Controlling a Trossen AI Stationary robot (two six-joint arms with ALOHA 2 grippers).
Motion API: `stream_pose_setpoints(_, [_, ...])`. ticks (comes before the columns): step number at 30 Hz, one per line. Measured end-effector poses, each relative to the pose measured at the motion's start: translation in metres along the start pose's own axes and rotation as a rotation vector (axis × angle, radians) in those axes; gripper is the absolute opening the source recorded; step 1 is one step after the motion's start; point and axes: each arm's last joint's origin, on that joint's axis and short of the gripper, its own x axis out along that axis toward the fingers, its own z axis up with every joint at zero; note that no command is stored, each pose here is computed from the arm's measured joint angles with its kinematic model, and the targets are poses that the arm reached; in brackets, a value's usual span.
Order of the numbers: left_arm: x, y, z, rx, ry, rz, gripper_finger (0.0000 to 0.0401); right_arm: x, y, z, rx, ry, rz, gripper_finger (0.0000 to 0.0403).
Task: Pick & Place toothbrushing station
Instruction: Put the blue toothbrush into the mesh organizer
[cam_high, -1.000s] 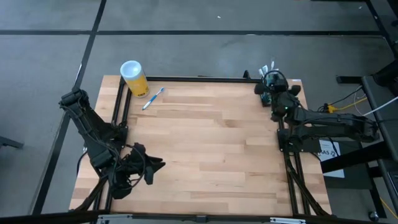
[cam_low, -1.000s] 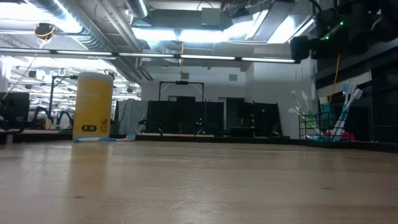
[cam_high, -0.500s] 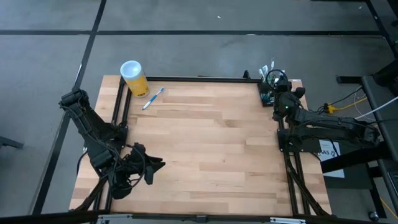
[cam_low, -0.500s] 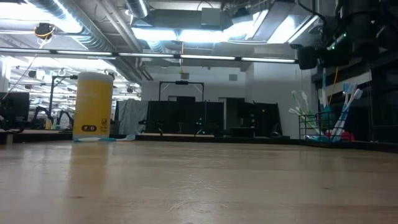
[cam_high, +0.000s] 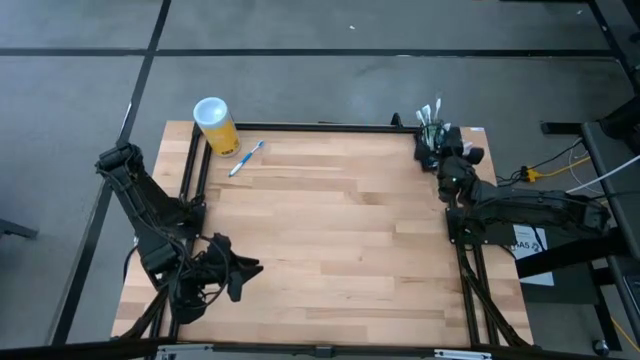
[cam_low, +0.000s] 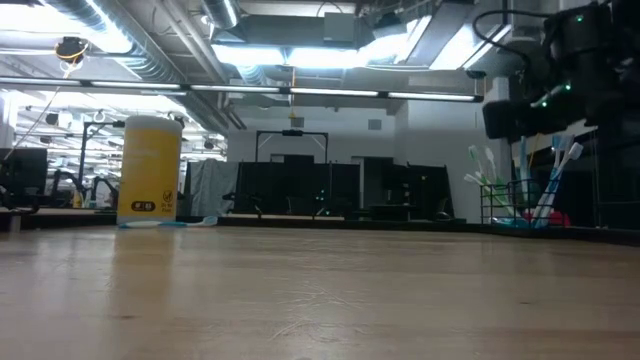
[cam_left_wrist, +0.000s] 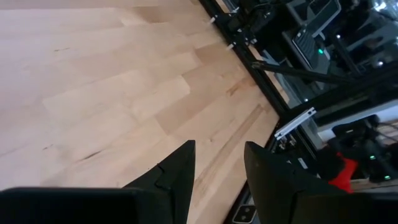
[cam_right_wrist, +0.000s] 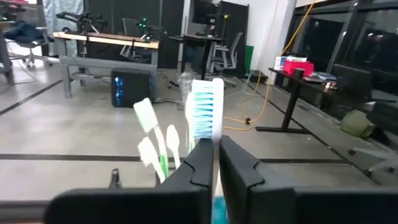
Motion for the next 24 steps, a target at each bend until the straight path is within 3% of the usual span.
stream_pose_setpoints(10, [-0.003,-0.005,-0.003,-0.001,0.009,-0.039,0.0134,-0.018,0.005,-0.006,-0.009,-0.005,0.047,0.0119])
stream_pose_setpoints(18, [-0.003,-0.011,-0.002,0.012,-0.013,-0.081,0.0134,-0.030,0.002,-0.006,-0.049,-0.015,-0.069,0.0124])
stream_pose_setpoints(24, [-0.004,-0.016,-0.002,0.007,-0.033,-0.113,0.0134,-0.030,-0.002,-0.002,-0.040,-0.015,-0.079,0.0125])
